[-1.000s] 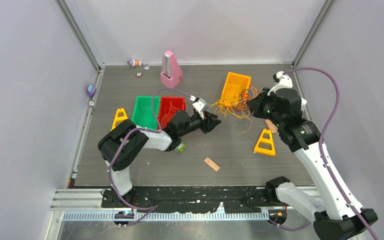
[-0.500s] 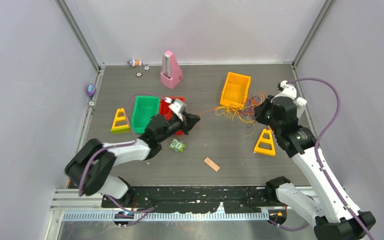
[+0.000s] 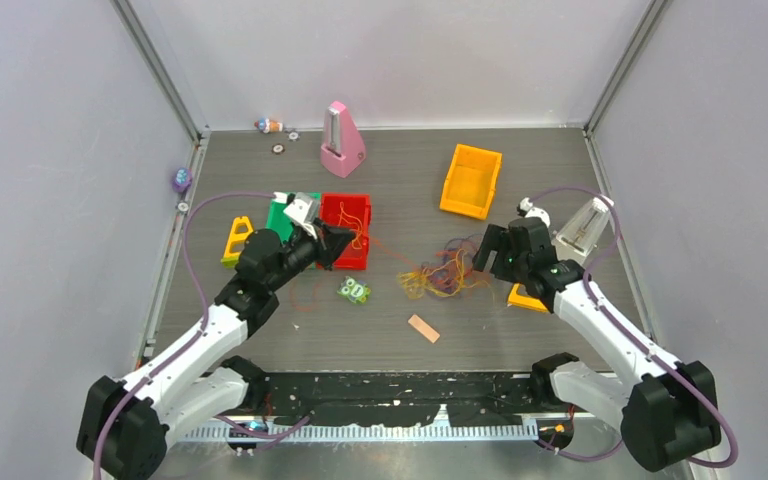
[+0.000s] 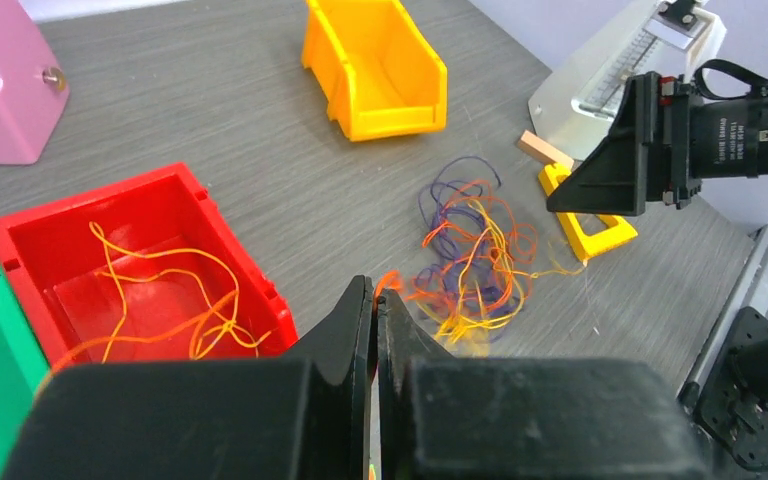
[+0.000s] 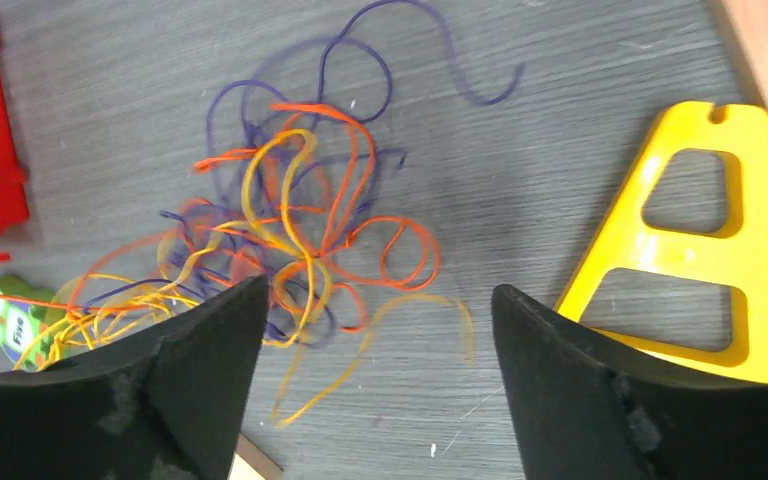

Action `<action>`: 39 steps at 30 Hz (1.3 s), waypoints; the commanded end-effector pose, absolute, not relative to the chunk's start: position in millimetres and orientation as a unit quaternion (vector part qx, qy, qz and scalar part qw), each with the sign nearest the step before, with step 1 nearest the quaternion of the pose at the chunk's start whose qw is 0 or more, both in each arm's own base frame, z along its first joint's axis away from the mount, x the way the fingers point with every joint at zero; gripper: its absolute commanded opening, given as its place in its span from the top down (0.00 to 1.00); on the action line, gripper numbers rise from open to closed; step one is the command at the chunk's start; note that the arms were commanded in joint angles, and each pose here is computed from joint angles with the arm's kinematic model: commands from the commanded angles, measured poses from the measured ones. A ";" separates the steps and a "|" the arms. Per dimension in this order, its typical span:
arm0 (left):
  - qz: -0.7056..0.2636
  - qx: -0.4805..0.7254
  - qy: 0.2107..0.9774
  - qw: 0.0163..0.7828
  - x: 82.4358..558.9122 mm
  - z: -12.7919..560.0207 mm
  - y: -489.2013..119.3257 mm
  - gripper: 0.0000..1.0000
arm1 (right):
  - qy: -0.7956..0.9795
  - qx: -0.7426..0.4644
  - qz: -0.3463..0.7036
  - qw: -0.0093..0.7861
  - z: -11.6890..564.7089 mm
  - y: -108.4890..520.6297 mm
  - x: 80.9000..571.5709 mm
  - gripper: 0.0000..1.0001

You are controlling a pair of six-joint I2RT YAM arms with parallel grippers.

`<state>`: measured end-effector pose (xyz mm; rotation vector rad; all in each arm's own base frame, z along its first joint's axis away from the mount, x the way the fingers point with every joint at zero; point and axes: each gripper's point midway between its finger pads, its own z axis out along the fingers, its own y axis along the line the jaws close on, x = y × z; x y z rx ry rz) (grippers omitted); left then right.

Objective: Untangle the cables
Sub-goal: Untie the cable.

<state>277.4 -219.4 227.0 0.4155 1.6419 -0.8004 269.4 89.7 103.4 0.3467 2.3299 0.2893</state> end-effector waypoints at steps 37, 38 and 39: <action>-0.203 0.061 0.702 0.680 255.7 375.3 -92.9 1.00 | 0.932 0.034 0.082 0.352 25.4 149.8 279.4 0.35; -0.181 0.051 0.705 0.684 256.3 374.3 -83.9 1.00 | 0.931 0.045 0.079 0.354 27.3 142.8 279.1 0.36; -0.158 0.040 0.709 0.686 257.3 373.1 -74.3 1.00 | 0.928 0.065 0.074 0.360 31.7 130.2 279.2 0.37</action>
